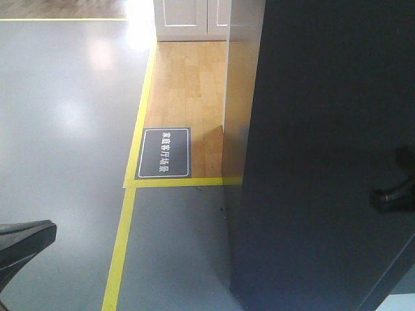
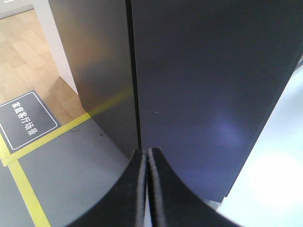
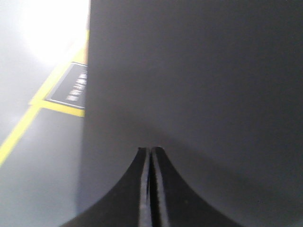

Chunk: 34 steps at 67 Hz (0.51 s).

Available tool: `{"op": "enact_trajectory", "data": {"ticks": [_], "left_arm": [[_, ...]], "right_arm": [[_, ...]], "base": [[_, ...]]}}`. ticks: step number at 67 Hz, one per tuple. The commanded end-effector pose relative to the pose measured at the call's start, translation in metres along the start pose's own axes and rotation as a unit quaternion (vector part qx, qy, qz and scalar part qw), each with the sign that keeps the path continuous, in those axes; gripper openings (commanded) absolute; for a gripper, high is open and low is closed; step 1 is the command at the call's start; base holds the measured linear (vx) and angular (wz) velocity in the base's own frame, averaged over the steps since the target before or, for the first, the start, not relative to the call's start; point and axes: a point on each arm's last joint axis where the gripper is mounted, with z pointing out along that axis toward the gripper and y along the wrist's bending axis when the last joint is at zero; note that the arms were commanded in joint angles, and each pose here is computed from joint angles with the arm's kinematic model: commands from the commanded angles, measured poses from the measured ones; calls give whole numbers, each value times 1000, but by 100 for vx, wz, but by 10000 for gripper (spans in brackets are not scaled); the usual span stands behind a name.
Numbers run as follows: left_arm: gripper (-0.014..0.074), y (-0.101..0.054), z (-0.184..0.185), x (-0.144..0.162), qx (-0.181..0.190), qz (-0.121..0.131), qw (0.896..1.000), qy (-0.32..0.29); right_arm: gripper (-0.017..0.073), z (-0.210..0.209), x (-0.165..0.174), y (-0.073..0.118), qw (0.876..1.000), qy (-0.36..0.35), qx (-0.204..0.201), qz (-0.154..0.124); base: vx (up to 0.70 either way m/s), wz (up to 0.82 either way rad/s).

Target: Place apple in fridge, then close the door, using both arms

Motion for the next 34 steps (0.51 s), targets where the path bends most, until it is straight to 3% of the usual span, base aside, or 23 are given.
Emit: {"op": "enact_trajectory", "data": {"ticks": [1,13,24,34], "left_arm": [[-6,-3,-5,-13,14,-1,999,-44],[-6,-3,-5,-13,14,-1,999,-44],[-6,-3,-5,-13,14,-1,999,-44],[-6,-2,-5,-13,14,-1,999,-44]], "right_arm": [[-6,4,-28,-7,998,-45,28,-14],[-3,20,-47,-18,995,-31,90,-32],[-3,35,-57,-20,991,-26,113,-70],[-3,48,-70,-23,986,-15,139,-87]], "base": [[0,0],[0,0],[0,0],[0,0]]}}
